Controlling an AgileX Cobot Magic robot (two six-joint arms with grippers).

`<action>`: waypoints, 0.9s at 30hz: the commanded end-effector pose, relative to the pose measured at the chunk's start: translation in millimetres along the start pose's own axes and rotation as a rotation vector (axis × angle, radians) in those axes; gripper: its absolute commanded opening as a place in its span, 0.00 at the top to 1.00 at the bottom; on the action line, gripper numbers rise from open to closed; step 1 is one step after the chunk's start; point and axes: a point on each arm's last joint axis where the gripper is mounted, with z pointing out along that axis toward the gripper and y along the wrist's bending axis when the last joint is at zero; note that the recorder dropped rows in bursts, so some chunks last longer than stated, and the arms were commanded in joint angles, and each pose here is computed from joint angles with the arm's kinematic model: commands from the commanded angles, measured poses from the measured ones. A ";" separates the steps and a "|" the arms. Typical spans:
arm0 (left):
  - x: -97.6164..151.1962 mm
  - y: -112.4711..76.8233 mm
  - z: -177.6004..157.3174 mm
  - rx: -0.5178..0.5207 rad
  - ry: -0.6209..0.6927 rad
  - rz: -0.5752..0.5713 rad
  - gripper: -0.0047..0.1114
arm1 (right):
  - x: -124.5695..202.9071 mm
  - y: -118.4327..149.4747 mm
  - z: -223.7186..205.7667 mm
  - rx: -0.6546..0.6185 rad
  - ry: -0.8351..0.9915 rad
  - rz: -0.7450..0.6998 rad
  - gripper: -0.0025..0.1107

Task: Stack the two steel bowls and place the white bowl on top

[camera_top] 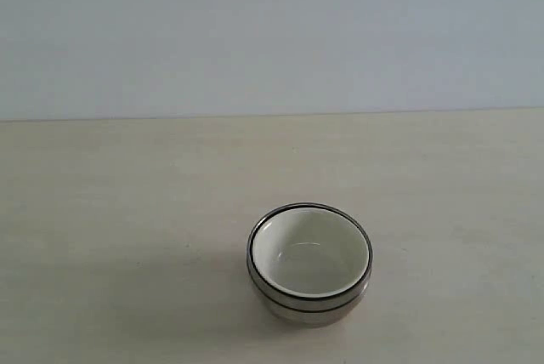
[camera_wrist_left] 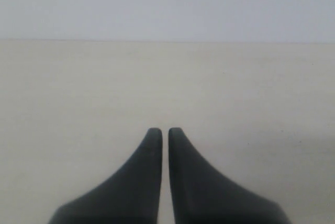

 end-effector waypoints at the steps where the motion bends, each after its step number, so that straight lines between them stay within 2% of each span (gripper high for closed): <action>1: 0.2 -0.2 0.1 0.005 -0.007 -0.004 0.93 | 5.2 7.3 -10.3 0.128 -0.101 -0.044 0.98; 8: 0.2 -0.2 0.1 0.005 -0.007 -0.004 0.93 | 8.2 20.5 -12.5 0.332 -0.140 -0.137 0.98; 12: 0.2 -0.2 0.1 0.005 -0.007 -0.004 0.93 | 19.1 21.7 -8.3 0.389 -0.124 -0.169 0.98; 18: 0.2 -0.2 0.1 0.005 -0.007 -0.004 0.93 | 57.6 16.3 6.4 0.345 -0.055 -0.151 0.98; 23: 0.2 -0.2 0.1 0.005 -0.007 -0.004 0.93 | 94.4 13.4 16.2 0.275 -0.030 -0.041 0.98; 27: 0.2 -0.2 0.1 0.005 -0.007 -0.004 0.93 | 126.7 10.2 19.9 0.240 0.022 -0.012 0.98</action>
